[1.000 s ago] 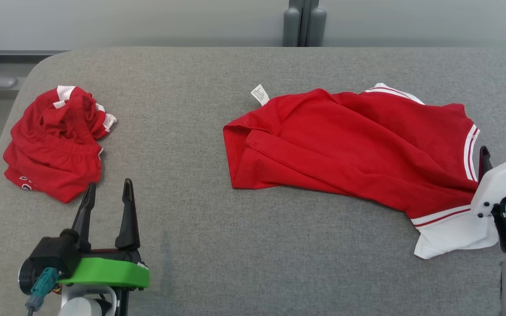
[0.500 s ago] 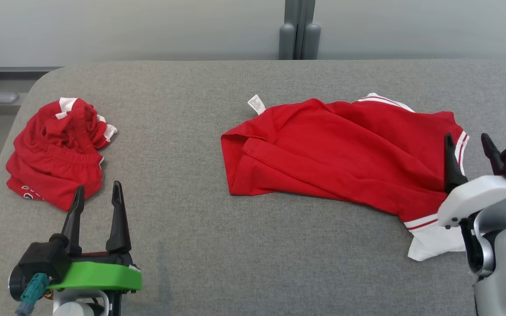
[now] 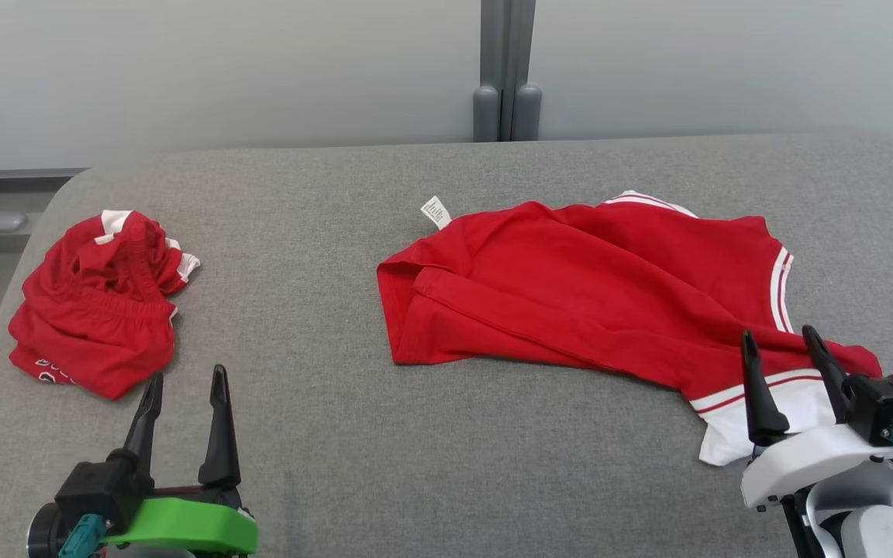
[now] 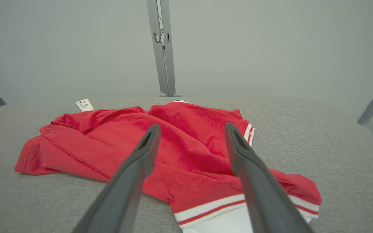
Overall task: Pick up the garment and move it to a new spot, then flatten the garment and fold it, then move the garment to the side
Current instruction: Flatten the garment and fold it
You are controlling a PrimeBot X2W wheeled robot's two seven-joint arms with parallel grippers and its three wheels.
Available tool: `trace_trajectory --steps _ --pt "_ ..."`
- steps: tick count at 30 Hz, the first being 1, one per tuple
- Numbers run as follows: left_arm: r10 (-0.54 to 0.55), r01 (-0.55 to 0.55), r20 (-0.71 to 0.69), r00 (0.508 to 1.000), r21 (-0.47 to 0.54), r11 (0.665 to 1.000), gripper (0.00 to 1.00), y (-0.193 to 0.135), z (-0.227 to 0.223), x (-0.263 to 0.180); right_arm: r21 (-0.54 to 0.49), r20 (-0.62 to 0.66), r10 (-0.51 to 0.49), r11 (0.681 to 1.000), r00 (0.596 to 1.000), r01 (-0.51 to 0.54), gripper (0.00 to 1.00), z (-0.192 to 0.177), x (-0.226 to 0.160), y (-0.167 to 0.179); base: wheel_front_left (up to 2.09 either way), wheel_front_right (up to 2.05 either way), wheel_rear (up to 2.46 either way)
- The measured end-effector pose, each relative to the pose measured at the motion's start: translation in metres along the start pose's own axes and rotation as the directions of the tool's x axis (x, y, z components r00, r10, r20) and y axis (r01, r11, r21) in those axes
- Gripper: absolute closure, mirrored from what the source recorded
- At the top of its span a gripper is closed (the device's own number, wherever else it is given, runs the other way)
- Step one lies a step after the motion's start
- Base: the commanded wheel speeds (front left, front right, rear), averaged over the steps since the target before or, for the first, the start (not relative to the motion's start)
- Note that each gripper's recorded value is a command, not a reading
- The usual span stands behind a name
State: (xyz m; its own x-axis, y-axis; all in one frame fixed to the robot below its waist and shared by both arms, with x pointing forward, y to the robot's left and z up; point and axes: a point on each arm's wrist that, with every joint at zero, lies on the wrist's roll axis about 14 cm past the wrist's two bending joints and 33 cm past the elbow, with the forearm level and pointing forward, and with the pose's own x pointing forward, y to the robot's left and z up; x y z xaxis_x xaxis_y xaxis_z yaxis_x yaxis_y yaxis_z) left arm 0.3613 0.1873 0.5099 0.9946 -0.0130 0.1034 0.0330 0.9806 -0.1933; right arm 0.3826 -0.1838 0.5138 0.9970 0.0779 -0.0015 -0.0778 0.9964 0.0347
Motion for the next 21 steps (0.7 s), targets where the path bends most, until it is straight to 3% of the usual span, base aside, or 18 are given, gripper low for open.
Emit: trace_trajectory --steps 21 --pt "-0.057 0.057 -0.064 0.996 -0.001 0.998 0.00 -0.018 -0.021 0.002 0.012 -0.001 -0.046 0.999 0.999 0.046 0.00 -0.003 -0.016 -0.009 0.00 0.00 0.00"
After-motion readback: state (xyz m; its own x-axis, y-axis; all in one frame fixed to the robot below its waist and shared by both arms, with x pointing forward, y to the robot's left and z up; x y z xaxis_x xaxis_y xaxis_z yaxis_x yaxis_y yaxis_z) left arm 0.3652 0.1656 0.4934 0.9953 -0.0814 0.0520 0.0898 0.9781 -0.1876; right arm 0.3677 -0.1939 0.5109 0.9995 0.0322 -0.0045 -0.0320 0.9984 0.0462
